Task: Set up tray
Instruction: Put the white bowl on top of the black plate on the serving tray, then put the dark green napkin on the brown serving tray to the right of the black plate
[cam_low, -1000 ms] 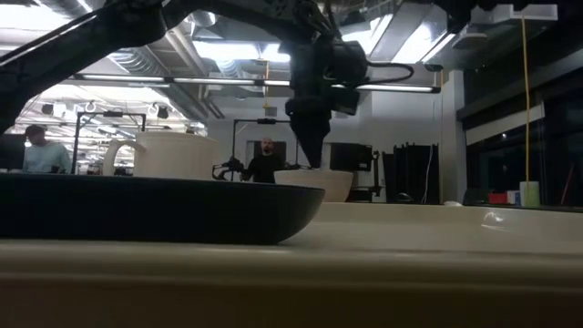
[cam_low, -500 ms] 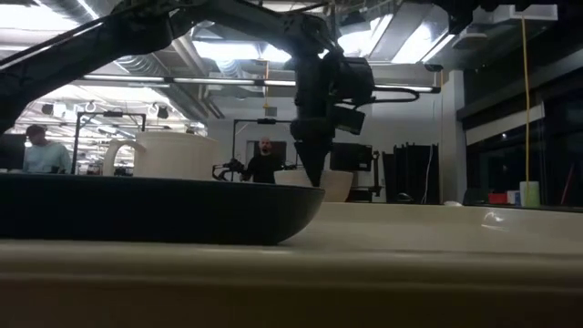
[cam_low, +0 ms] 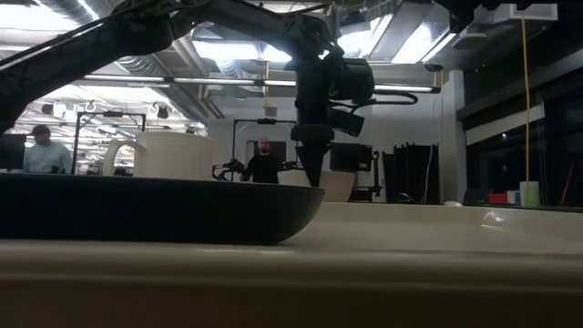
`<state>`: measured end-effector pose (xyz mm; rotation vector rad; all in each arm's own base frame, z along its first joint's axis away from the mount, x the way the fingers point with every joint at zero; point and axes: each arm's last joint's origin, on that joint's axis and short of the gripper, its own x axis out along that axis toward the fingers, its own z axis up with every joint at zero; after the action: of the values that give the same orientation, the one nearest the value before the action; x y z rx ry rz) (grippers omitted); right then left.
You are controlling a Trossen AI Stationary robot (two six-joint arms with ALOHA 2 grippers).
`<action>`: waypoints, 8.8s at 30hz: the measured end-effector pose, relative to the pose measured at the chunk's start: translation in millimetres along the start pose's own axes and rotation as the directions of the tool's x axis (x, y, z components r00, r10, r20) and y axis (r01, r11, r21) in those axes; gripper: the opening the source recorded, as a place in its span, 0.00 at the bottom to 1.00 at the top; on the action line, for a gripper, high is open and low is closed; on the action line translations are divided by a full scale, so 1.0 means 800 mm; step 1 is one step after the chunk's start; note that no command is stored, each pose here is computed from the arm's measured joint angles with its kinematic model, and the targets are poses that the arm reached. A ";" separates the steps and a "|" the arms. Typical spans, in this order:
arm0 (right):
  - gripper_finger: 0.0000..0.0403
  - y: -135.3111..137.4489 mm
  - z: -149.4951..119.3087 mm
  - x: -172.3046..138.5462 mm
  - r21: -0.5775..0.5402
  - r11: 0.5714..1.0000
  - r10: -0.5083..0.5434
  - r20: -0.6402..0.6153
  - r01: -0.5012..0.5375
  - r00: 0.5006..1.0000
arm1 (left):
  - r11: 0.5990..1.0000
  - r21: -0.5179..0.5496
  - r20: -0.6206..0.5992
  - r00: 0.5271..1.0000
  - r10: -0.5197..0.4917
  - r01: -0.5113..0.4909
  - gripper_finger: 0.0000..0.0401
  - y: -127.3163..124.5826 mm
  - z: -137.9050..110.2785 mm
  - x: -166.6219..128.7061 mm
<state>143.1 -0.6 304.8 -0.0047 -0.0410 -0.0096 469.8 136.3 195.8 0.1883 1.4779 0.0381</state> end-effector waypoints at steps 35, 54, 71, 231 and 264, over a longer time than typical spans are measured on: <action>0.42 0.000 -0.013 -0.004 -0.001 1.000 0.001 -0.114 -0.001 0.994 | 0.853 -0.436 0.234 0.951 -0.202 0.288 0.01 -0.159 -0.072 -0.264; 0.42 0.000 -0.012 -0.003 0.002 1.000 0.001 -0.103 -0.001 0.995 | 0.911 -0.335 0.115 0.970 -0.212 0.239 0.00 -0.385 -0.061 -0.230; 0.42 0.000 -0.012 -0.003 -0.001 1.000 0.008 -0.104 -0.008 0.995 | 0.980 -0.170 0.007 0.994 -0.105 0.105 0.00 -0.472 -0.057 -0.157; 0.76 0.273 -0.204 -0.007 -0.112 0.230 0.270 -0.947 0.967 -0.174 | 0.800 -0.477 0.419 0.705 0.572 -0.365 0.36 -0.241 -0.169 -0.373; 0.76 0.267 -0.145 0.013 -0.072 0.217 0.092 -0.991 0.974 -0.094 | 0.805 -0.471 0.421 0.710 0.565 -0.361 0.36 -0.241 -0.169 -0.372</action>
<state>160.7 212.0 188.3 1.0999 1.4000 -1.0392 290.5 -81.8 449.7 0.2552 0.7895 0.6287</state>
